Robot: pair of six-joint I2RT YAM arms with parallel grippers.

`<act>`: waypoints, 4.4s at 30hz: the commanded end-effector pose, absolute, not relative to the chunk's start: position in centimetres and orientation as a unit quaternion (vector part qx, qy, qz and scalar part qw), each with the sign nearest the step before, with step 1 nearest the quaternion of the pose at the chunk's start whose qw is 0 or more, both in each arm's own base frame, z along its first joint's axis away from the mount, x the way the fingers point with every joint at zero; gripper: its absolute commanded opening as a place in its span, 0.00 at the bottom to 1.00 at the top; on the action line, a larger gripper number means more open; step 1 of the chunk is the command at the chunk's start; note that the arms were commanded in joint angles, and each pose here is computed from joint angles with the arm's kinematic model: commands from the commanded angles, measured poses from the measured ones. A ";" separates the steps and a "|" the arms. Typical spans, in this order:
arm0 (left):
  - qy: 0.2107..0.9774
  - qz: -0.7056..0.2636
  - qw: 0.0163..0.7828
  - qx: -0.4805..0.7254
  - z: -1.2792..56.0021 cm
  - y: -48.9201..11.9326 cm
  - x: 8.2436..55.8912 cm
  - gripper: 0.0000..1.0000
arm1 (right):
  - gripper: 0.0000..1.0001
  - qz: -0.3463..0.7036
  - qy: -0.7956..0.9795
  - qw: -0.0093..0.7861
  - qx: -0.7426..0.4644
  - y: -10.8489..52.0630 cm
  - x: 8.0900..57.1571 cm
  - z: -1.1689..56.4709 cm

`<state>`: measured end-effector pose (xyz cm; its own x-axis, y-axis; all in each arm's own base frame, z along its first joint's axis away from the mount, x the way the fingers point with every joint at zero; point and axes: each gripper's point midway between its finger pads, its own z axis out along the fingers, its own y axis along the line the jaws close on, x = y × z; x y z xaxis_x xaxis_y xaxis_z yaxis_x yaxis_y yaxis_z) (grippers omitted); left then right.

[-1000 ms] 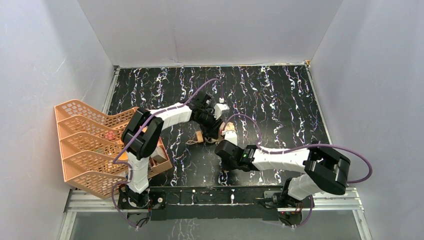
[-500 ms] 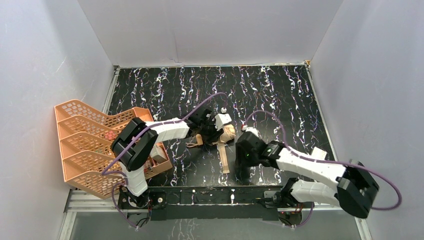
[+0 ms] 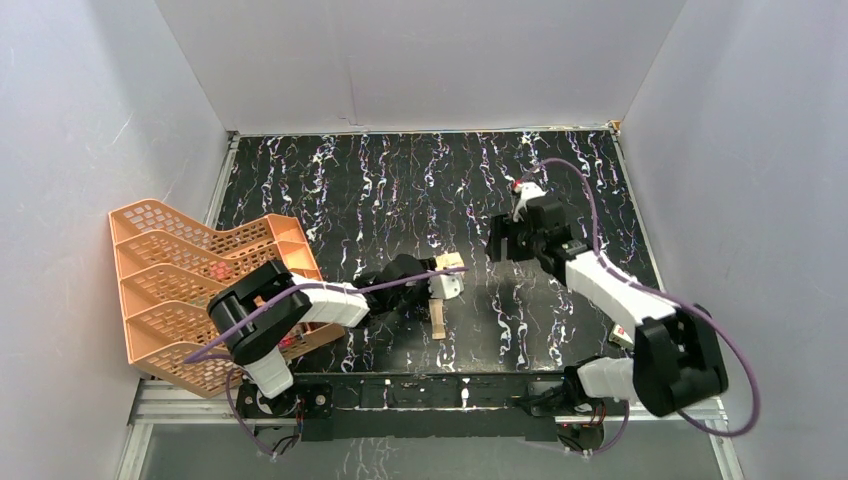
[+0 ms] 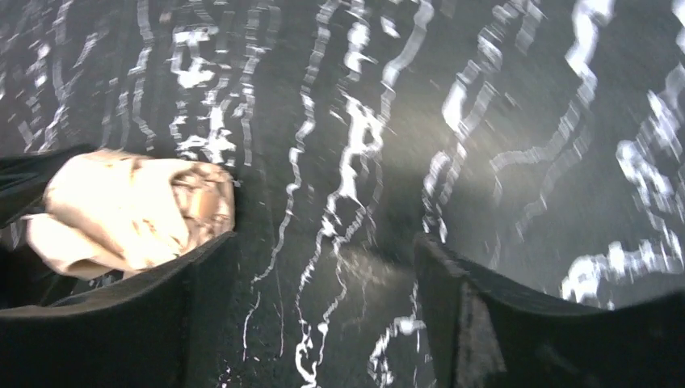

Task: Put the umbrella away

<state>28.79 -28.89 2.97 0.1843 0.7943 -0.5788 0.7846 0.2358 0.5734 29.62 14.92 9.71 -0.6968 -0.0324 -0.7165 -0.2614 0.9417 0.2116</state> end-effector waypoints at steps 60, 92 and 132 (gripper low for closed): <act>0.652 -0.076 0.546 0.521 11.2 -27.8 24.2 0.57 | 0.26 0.132 0.746 0.255 -0.601 26.1 30.3 0.5; 0.758 -0.290 0.491 0.317 17.5 -21.9 37.4 0.67 | 0.29 -0.065 0.607 0.332 -0.719 24.7 26.3 -3.2; 0.789 -0.307 0.139 0.514 -0.1 -26.3 27.4 0.37 | 0.31 -0.052 0.540 0.396 -0.741 26.5 25.8 -2.1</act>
<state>29.79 -28.92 2.75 -0.4200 0.6210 -0.6618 0.9048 0.2299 -0.3584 29.25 29.44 3.55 0.4860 -0.7916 -0.3703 -0.6050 0.0010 -0.7962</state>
